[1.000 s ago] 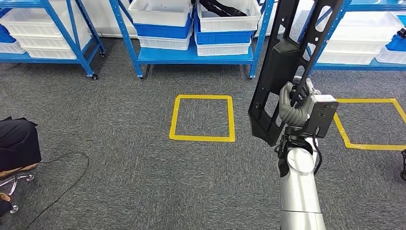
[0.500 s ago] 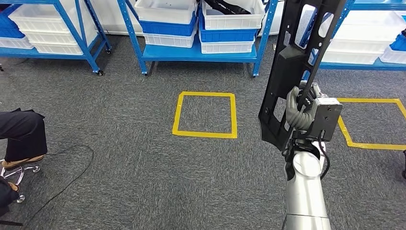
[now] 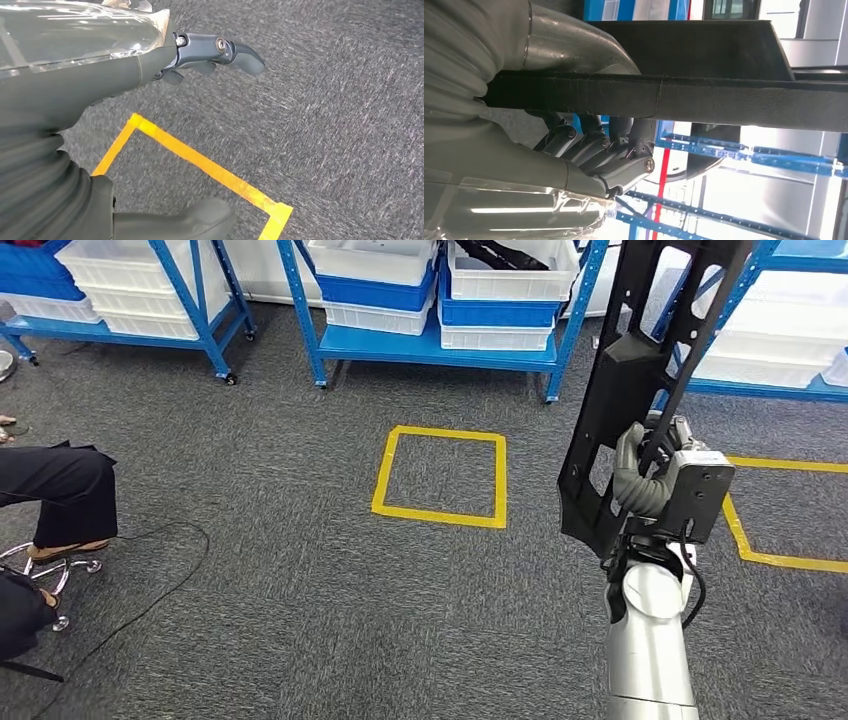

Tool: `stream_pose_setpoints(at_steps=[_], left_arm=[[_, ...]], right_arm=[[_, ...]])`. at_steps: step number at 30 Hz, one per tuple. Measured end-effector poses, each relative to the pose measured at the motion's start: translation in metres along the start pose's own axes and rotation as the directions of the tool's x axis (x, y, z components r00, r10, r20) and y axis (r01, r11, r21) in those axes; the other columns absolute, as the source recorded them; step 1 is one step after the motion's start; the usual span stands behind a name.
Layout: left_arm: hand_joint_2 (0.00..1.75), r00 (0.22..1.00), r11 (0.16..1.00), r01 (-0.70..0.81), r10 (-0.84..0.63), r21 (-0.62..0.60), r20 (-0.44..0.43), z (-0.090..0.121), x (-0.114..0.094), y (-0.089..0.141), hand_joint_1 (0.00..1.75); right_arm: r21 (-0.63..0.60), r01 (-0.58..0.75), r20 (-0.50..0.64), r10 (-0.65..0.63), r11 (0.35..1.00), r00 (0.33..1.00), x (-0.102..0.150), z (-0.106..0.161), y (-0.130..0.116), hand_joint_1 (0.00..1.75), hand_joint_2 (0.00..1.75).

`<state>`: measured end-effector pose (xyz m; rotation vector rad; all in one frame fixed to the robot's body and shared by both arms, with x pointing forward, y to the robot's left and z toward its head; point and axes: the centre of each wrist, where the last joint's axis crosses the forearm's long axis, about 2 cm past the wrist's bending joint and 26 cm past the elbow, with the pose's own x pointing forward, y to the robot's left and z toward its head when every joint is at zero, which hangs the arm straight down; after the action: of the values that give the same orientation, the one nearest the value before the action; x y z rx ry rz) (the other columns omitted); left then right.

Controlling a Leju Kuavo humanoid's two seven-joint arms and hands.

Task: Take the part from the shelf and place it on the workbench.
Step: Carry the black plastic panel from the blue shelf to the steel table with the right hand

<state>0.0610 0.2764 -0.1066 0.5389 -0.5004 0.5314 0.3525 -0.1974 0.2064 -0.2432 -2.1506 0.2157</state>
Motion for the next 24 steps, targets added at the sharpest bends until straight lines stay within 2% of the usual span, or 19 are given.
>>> stream_pose_setpoints(at_steps=[20,24], left_arm=[[1.75,0.999,1.0,0.031,-0.031,-0.001,0.006,-0.001,-0.002,0.004,0.0],[1.75,0.999,0.999,0.036,-0.036,-0.001,0.003,-0.001,-0.001,0.004,0.0]], right_arm=[[-0.033,-0.019,-0.01,0.018,0.999,1.0,-0.005,-0.002,-0.018,1.75,1.75],[-0.037,0.03,-0.025,-0.031,0.999,0.999,-0.006,-0.001,-0.019,1.75,1.75]])
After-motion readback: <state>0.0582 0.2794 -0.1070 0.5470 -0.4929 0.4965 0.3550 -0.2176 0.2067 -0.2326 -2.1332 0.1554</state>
